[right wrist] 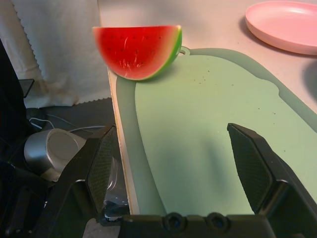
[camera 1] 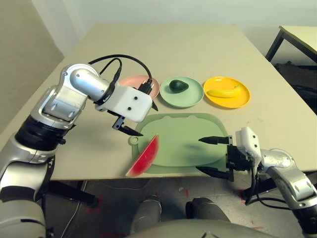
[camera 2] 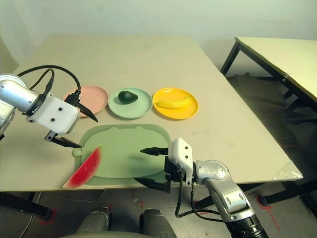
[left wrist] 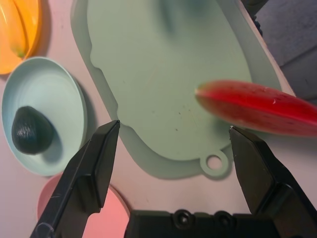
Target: Place the fruits into color-matched plates.
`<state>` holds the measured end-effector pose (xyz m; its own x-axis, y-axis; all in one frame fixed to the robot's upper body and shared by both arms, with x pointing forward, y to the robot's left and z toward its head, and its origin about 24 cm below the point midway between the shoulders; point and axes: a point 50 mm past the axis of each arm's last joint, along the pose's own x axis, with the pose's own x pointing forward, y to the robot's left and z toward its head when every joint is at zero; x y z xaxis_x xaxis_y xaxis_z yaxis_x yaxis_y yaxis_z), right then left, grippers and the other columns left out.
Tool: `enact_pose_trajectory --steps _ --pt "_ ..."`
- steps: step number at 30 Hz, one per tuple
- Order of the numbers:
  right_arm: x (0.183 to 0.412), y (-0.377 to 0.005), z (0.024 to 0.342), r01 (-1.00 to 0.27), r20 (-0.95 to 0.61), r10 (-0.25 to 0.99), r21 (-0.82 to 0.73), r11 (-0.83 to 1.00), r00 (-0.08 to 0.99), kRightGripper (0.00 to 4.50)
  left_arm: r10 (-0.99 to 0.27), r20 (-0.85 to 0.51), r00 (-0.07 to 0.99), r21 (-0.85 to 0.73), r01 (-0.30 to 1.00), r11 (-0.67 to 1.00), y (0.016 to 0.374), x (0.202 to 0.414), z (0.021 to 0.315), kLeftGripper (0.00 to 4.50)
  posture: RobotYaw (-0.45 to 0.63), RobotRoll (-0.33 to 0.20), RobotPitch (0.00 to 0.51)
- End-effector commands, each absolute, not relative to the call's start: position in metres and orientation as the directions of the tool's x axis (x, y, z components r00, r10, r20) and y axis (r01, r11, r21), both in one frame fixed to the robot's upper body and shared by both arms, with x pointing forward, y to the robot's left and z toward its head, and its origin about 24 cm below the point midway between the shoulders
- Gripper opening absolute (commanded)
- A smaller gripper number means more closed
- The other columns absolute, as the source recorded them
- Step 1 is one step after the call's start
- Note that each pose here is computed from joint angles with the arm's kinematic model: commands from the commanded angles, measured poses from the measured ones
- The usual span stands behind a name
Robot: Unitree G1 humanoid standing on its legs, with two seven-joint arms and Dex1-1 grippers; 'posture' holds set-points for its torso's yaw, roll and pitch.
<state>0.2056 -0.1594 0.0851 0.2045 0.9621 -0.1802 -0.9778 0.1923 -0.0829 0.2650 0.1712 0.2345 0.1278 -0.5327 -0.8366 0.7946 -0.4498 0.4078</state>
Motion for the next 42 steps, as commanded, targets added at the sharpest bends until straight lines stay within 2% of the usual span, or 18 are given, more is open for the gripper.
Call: enact_pose_trajectory --steps 1,7,16,25,30,42 --pt "0.205 -0.157 0.083 -0.981 -0.183 0.965 -0.08 0.177 0.189 4.5 -0.513 -0.847 0.137 0.393 0.812 -0.432 0.173 0.256 0.237 4.47 0.09 0.0 0.033" --pt "0.206 -0.156 0.083 -0.983 -0.183 0.967 -0.08 0.166 0.179 4.5 -0.506 -0.854 0.118 0.355 0.843 -0.404 0.171 0.243 0.235 4.47 0.1 0.0 0.032" --pt "0.207 -0.154 0.084 -0.983 -0.182 0.968 -0.091 0.159 0.173 4.5 -0.479 -0.868 0.128 0.302 0.902 -0.307 0.165 0.234 0.233 4.47 0.1 0.0 0.032" --pt "0.206 -0.151 0.091 -0.959 -0.09 0.973 -0.209 0.192 0.214 4.5 -0.437 -0.886 0.155 0.282 0.928 -0.244 0.169 0.232 0.222 4.47 0.11 0.0 0.046" --pt "0.205 -0.148 0.09 -0.961 -0.082 0.974 -0.203 0.189 0.209 4.5 -0.439 -0.891 0.115 0.271 0.91 -0.313 0.162 0.225 0.211 4.47 0.11 0.0 0.046" --pt "0.206 -0.146 0.09 -0.963 -0.085 0.973 -0.189 0.194 0.212 4.5 -0.396 -0.918 0.033 0.249 0.824 -0.509 0.158 0.224 0.214 4.47 0.1 0.0 0.046"
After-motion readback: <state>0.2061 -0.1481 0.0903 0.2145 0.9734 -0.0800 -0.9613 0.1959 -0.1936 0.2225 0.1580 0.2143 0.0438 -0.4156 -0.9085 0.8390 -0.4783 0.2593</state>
